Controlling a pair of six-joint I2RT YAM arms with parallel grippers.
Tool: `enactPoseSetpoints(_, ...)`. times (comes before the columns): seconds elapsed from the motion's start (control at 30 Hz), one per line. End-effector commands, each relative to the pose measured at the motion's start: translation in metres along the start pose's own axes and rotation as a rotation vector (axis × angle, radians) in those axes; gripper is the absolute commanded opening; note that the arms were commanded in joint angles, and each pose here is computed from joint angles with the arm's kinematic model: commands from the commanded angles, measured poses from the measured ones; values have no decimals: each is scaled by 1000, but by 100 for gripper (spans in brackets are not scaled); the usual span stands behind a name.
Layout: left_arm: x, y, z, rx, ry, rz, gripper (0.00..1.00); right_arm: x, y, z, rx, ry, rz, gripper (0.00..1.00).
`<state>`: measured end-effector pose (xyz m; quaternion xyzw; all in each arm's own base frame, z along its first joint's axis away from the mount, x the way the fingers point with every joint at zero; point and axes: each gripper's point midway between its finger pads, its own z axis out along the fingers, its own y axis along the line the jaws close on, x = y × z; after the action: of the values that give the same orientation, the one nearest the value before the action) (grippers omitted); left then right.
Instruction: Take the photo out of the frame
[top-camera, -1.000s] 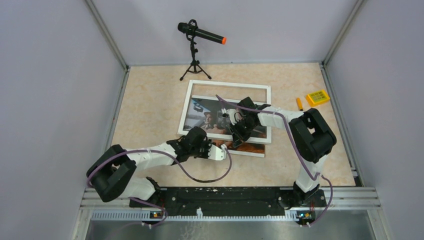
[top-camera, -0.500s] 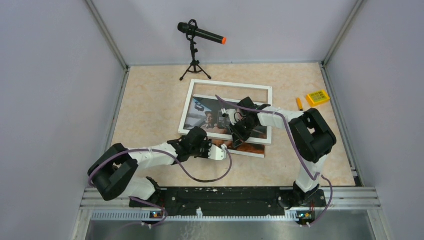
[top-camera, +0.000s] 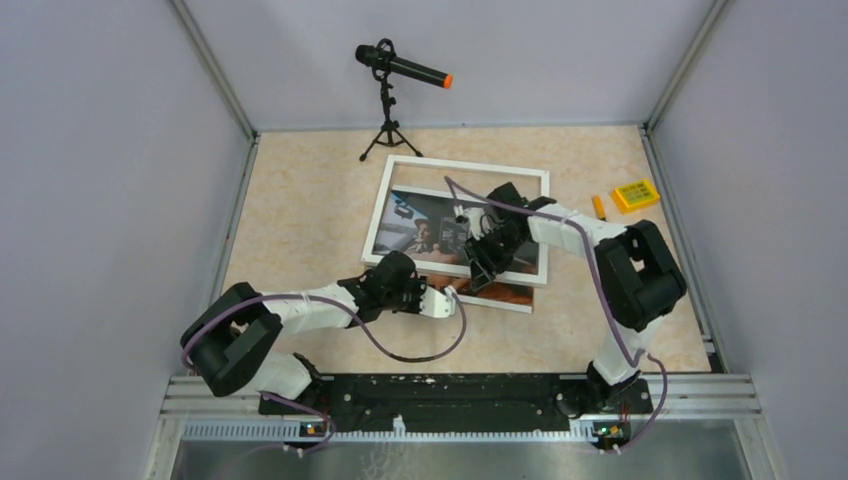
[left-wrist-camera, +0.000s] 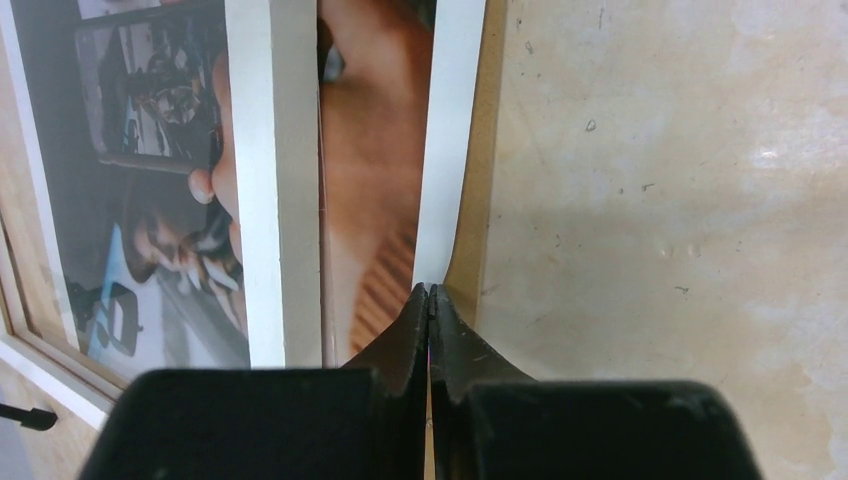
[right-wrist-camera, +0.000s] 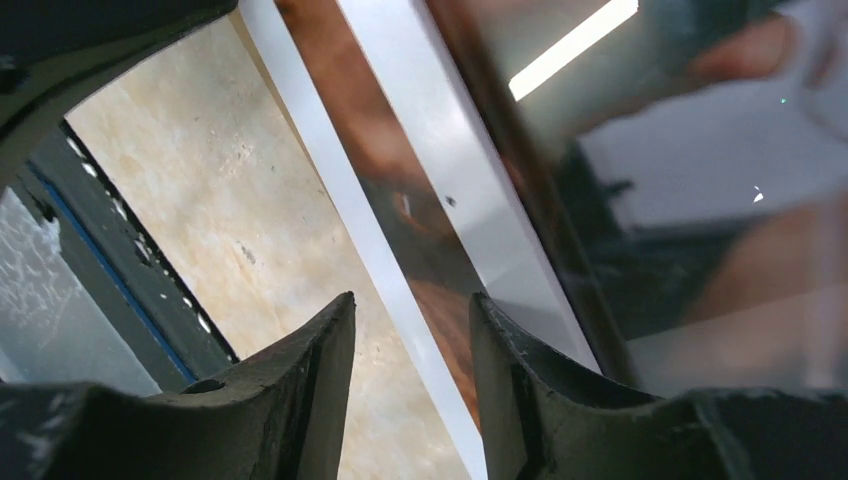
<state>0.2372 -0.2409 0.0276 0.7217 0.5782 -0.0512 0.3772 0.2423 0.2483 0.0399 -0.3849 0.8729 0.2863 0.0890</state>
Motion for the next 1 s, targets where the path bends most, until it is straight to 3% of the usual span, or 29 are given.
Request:
enactPoseSetpoints(0.0, -27, 12, 6, -8, -85, 3, 0, -25, -4, -61, -13, -167, 54, 46)
enactPoseSetpoints(0.17, -38, 12, 13, 5, -106, -4, 0, -7, -25, -100, -10, -249, 174, 46)
enactPoseSetpoints(0.4, -50, 18, 21, -10, -122, -10, 0, 38, -49, -118, 29, -207, 321, 47)
enactPoseSetpoints(0.67, -56, 21, 29, -13, -123, -59, 0, 75, -74, -139, -14, -185, 523, 59)
enactPoseSetpoints(0.97, -71, 19, 36, -14, -133, -67, 0, 81, -93, -124, -59, -168, 724, 58)
